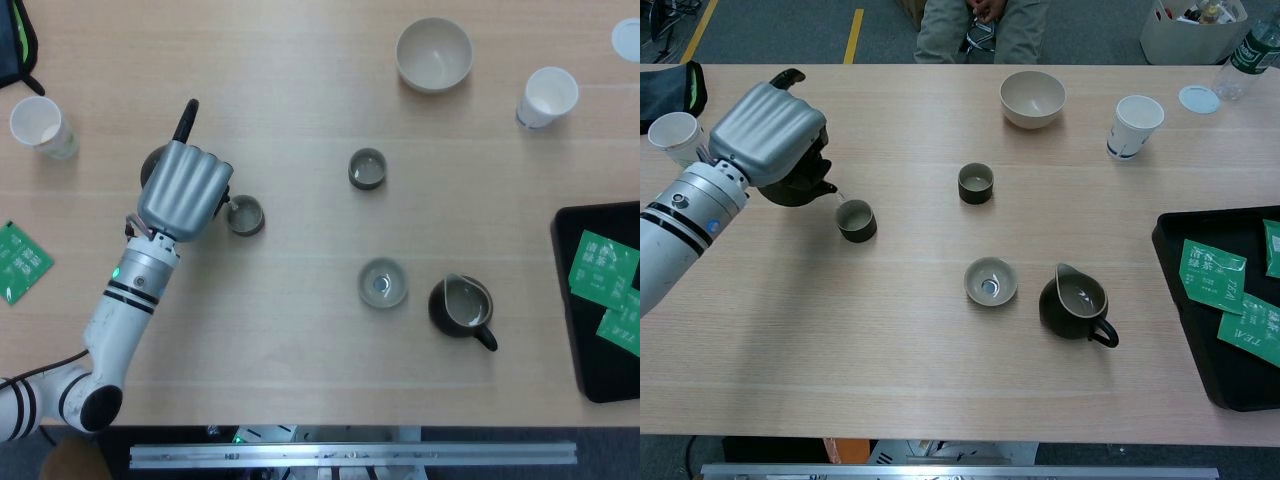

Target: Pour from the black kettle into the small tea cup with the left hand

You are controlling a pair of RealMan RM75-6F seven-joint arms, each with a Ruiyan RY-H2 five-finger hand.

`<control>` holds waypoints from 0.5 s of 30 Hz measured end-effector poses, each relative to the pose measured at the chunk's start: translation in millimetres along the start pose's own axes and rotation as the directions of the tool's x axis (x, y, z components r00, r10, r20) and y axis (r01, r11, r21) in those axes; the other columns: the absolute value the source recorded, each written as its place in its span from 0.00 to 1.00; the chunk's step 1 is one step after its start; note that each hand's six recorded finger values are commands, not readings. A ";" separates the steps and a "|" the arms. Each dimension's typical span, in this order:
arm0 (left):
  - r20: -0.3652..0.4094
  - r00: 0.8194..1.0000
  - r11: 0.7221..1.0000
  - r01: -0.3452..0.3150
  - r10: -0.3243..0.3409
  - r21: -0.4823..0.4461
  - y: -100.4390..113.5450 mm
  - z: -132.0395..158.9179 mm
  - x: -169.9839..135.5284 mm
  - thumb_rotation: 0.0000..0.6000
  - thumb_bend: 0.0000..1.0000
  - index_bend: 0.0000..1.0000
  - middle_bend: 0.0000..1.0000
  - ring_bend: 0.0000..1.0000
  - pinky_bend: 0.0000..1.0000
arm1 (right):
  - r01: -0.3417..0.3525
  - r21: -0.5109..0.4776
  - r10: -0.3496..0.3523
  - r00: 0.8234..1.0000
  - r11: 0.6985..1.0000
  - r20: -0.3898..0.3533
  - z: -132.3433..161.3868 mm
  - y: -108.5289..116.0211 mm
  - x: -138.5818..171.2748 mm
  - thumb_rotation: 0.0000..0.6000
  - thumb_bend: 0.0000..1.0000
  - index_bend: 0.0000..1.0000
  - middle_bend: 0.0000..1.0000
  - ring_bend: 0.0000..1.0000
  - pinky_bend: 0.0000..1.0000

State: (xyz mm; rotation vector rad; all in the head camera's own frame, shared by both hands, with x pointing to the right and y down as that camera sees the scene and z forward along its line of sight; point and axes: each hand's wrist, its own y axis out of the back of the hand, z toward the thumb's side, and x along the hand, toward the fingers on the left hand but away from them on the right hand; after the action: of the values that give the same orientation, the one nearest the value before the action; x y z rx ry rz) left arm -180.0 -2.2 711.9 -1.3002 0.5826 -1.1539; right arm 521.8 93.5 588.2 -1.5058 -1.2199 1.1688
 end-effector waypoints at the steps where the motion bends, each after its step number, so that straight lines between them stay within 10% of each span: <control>1: -0.001 1.000 1.000 -0.001 0.001 0.004 -0.5 0.0 -0.4 1.00 0.40 0.86 1.00 0.83 0.11 | 0.000 0.000 0.000 1.000 1.000 0.000 -0.1 0.0 0.0 1.00 0.15 0.33 0.33 0.22 0.24; 15: 0.001 1.000 0.999 -0.019 0.019 0.043 -1.9 0.8 -2.7 1.00 0.40 0.86 1.00 0.83 0.11 | 0.001 0.000 -0.001 1.000 1.000 -0.001 -1.0 0.3 0.4 1.00 0.15 0.33 0.33 0.22 0.24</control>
State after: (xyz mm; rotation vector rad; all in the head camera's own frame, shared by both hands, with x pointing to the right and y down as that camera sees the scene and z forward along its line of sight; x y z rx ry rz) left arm -181.0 0.9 713.2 -1.2560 0.5654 -1.1446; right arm 522.9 93.8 588.1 -1.5048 -1.2197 1.1670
